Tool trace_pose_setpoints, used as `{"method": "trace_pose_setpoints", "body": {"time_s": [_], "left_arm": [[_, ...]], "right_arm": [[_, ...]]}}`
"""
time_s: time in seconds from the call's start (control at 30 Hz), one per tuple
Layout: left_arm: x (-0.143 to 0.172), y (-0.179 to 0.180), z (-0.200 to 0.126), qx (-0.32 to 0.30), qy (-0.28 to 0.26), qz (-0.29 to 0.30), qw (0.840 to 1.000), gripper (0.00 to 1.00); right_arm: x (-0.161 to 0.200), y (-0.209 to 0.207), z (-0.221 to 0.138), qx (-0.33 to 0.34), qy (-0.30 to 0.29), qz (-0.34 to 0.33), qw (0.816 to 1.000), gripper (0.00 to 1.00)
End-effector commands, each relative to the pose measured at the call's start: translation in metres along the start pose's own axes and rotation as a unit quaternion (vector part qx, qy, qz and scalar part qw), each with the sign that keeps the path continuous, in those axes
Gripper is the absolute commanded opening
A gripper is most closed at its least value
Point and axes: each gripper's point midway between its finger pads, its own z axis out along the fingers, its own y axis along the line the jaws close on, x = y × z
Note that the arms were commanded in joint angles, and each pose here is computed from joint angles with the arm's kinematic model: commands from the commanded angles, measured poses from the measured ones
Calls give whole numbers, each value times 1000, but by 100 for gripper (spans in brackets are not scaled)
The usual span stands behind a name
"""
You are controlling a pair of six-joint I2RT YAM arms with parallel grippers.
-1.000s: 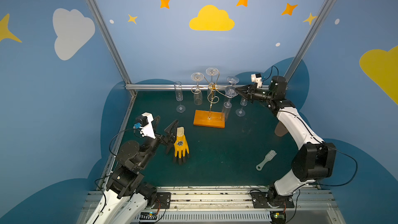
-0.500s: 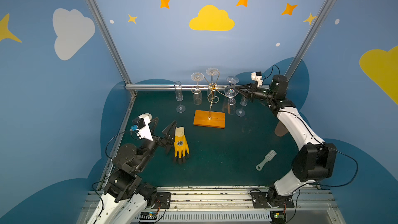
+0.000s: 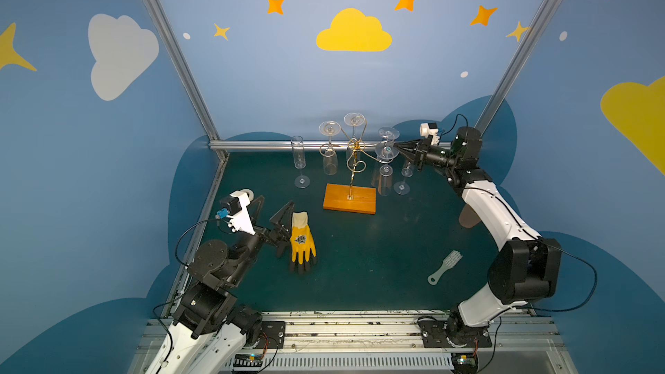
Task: Take the wine glass off the wine glass rack
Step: Pick up the wine glass from the wine glass rack.
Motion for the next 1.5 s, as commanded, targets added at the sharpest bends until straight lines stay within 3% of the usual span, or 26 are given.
{"method": "trace_pose_setpoints", "body": {"time_s": [0.0,0.37,0.77,1.13,1.47], "left_arm": [[-10,2,-3,-11,-12,4,1000,99],[-7,3,-3,-10,-12,10,1000,99],[-2,8,-9,-19,-13,18,1000,99],[-3,14,-20,-31,-20,23,999,99],[-3,17,-25,-40,-22,27,999,99]], "right_arm": [[10,29,-11,-28,3,-18,999,0],[23,40,-19,-26,-15,-9,1000,0],[21,58,21,-49,4,-1,999,0],[-14,52,33,-53,-35,22,998,0],[-46,36,-1,-55,-97,56,992,0]]}}
